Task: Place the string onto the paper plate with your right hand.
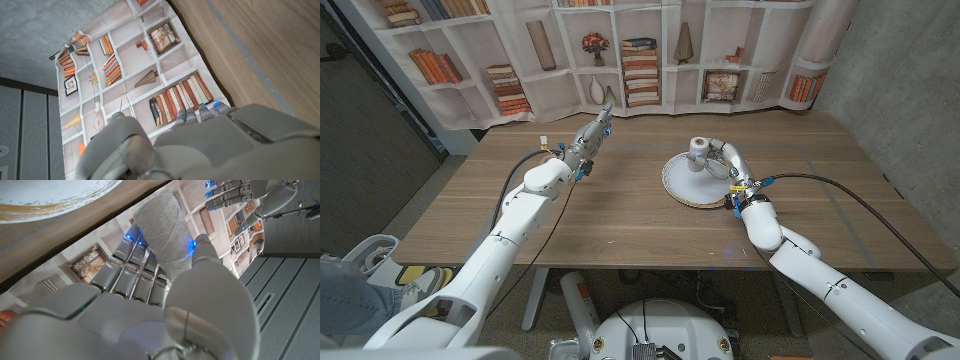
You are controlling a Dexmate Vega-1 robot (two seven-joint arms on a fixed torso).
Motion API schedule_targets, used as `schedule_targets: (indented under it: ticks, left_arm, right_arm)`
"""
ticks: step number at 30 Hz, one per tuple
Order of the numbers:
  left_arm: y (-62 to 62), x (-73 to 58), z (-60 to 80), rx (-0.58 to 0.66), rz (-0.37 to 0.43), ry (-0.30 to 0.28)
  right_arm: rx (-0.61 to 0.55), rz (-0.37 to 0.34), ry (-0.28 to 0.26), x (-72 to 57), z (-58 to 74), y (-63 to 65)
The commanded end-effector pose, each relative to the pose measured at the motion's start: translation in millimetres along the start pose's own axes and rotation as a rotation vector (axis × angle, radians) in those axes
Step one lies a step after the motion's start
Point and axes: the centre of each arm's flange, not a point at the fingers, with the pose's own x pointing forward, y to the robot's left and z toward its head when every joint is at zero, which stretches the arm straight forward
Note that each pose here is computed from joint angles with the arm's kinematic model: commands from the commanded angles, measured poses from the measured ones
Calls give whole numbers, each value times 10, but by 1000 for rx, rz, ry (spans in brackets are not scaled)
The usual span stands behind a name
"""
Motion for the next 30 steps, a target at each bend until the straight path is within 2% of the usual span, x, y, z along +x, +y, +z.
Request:
schedule_targets:
  ticks: [1,30]
  left_arm:
    - [-18,-1,12,3,-4,-2]
    - [-43,13,-11,-6,-2,-4]
  right_arm:
    - [-7,-23,24,50,-96,70]
    - [-30,3,107,204,-309,111]
